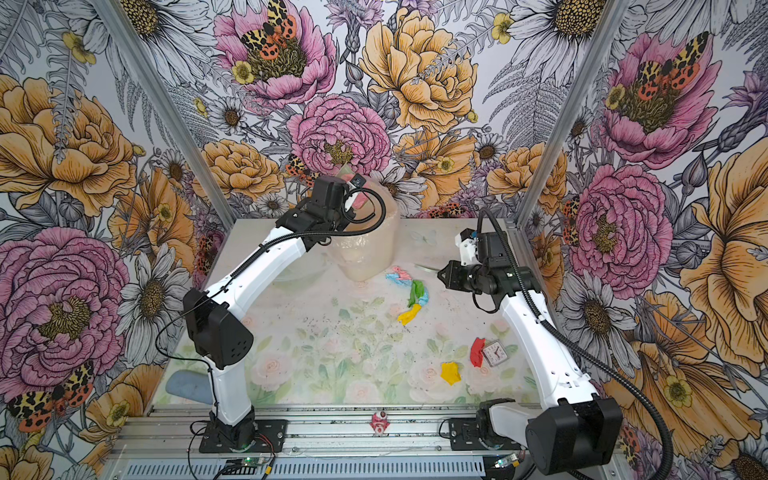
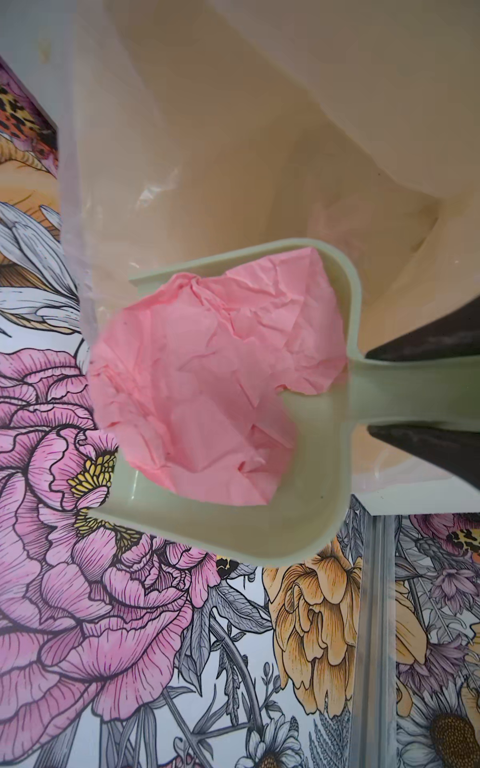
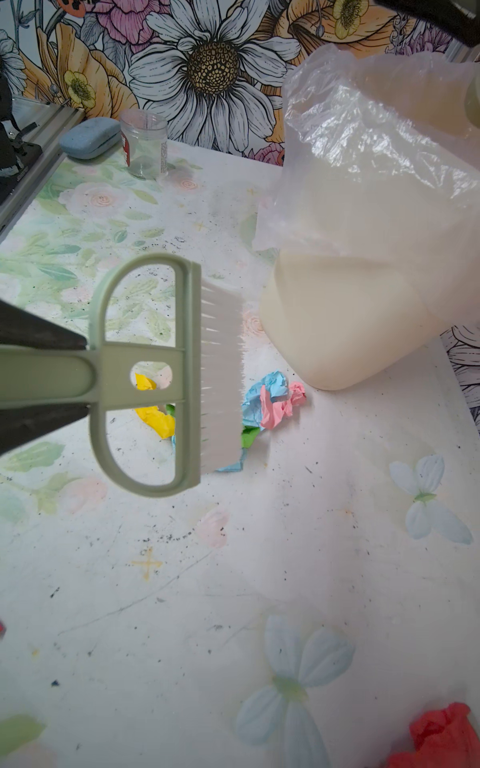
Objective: Sweep away the paper scraps from the table
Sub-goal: 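Tip the dustpan with the left gripper over the bin to empty the pink scrap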
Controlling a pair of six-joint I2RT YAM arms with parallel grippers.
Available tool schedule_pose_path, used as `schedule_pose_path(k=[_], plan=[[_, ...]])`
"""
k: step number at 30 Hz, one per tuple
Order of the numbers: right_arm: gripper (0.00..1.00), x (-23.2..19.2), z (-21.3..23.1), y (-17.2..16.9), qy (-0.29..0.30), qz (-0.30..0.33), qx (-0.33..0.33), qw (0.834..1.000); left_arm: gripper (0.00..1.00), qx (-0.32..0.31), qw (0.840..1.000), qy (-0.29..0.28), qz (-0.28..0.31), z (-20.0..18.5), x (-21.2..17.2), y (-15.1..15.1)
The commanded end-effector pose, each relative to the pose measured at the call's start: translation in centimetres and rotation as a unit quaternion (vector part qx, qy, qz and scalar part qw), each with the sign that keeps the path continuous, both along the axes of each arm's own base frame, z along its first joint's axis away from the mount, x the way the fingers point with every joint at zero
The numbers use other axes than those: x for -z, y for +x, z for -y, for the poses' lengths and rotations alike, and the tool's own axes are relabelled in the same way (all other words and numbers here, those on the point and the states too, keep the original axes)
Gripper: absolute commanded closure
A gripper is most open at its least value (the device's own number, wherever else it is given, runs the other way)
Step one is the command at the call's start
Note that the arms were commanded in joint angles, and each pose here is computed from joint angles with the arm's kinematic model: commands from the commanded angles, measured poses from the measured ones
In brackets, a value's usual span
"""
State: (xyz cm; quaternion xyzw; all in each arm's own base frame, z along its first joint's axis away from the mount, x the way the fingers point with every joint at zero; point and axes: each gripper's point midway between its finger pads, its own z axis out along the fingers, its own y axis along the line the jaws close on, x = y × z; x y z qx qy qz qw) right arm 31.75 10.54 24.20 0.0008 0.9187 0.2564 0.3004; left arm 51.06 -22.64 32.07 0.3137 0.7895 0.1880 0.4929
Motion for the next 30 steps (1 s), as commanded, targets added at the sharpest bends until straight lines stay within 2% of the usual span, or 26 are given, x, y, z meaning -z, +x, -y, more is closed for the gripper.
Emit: schedule_pose_path(k=[1,9,16,25,30], plan=[[1.00,-0.2,0.6,0.1,-0.008,0.011,0.005,1.000,1.00,-0.009,0.999,0.051,0.017,-0.9,-1.6,-0.4],[1.00,0.3,0.7,0.7,-0.016,0.006,0.003,1.000,1.00,0.001,0.996,0.081,0.025,-1.7,-2.7,-1.0],[1.00,0.6,1.2,1.4,-0.048,0.018,-0.011,0.999,1.00,0.018,0.991,0.130,0.021,-2.3,-2.7,-1.3],[1.00,-0.1,2.0,1.8,-0.082,0.043,-0.014,0.996,1.00,0.017,0.986,0.160,0.035,-3.7,-3.9,-0.5],[1.00,-0.4,2.0,1.9,-0.083,0.046,-0.011,0.995,1.00,0.027,0.975,0.219,0.037,-4.0,-3.6,-0.1]])
